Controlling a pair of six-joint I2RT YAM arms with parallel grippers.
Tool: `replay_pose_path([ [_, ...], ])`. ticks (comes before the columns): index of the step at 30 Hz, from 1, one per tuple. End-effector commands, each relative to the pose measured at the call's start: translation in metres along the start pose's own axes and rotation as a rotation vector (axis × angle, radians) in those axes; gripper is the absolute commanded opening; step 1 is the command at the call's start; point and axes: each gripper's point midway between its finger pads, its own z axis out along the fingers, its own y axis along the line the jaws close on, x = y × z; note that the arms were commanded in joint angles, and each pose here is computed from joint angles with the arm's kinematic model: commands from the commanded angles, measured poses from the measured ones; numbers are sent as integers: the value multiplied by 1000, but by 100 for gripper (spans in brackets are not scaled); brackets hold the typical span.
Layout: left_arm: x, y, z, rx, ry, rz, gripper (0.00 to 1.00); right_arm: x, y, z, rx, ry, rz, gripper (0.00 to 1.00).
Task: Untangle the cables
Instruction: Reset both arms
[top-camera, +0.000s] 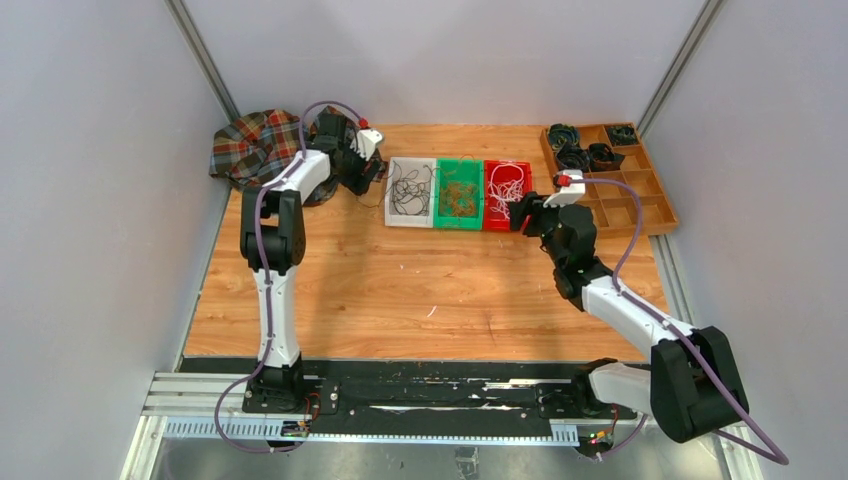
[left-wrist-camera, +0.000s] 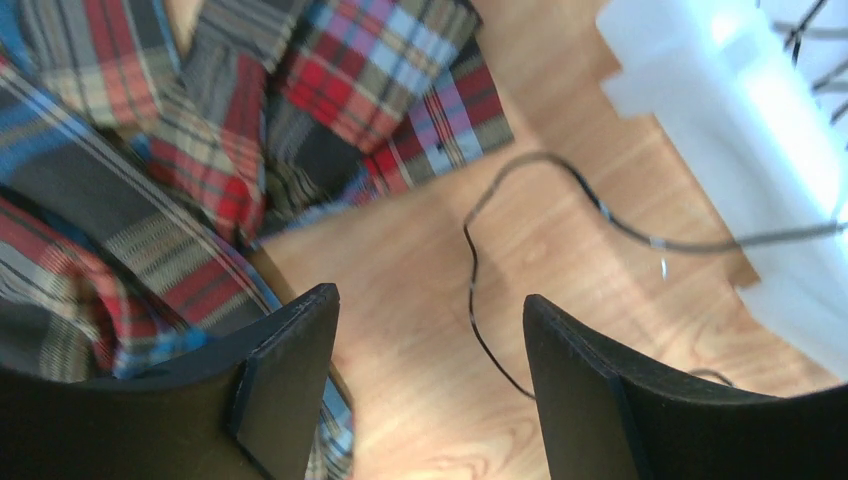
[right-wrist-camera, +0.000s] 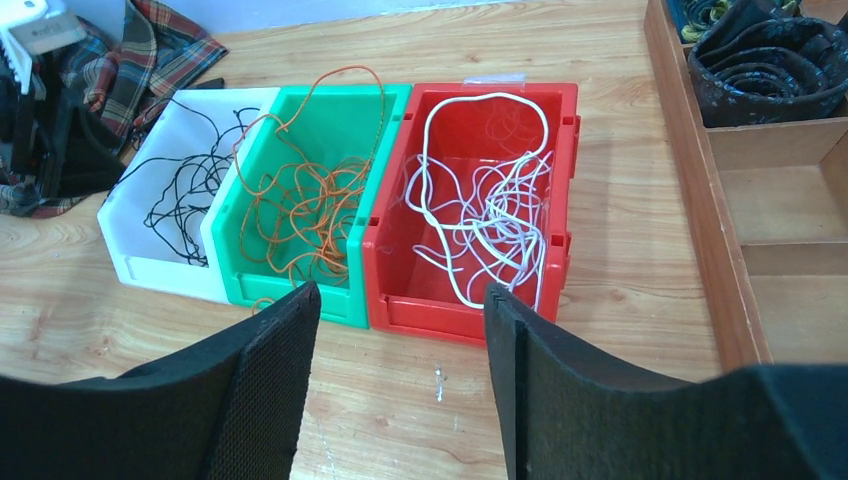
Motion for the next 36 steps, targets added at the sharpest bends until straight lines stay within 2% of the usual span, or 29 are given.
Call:
replay_pose_path([
  [1, -25, 3, 9, 35, -61, 8, 72, -18, 4, 8, -13, -32, 22, 60],
  [12, -11, -9, 28, 30, -18, -3, 60, -19, 3, 9, 2, -27, 28, 49],
  [15, -13, -11, 32, 25, -14, 1, 53, -19, 3, 8, 1, -26, 31, 45],
  [16, -13, -12, 34, 23, -9, 3, 48, -19, 3, 8, 4, -26, 31, 42],
  [19, -16, -14, 35, 14, -7, -2, 32, -21, 1, 6, 15, -33, 33, 40],
  [22, -19, -10, 32, -10, -16, -15, 5, -23, 1, 6, 17, -39, 32, 39],
  [23, -20, -7, 30, -26, -17, -19, 1, -24, 1, 6, 16, -41, 32, 39],
  [28, -29, -6, 16, -70, -48, -44, 1, -28, 2, 4, 15, -52, 35, 38],
  [36, -95, -28, -55, -152, -219, -42, 1, -32, 2, -1, 14, -71, 53, 37],
])
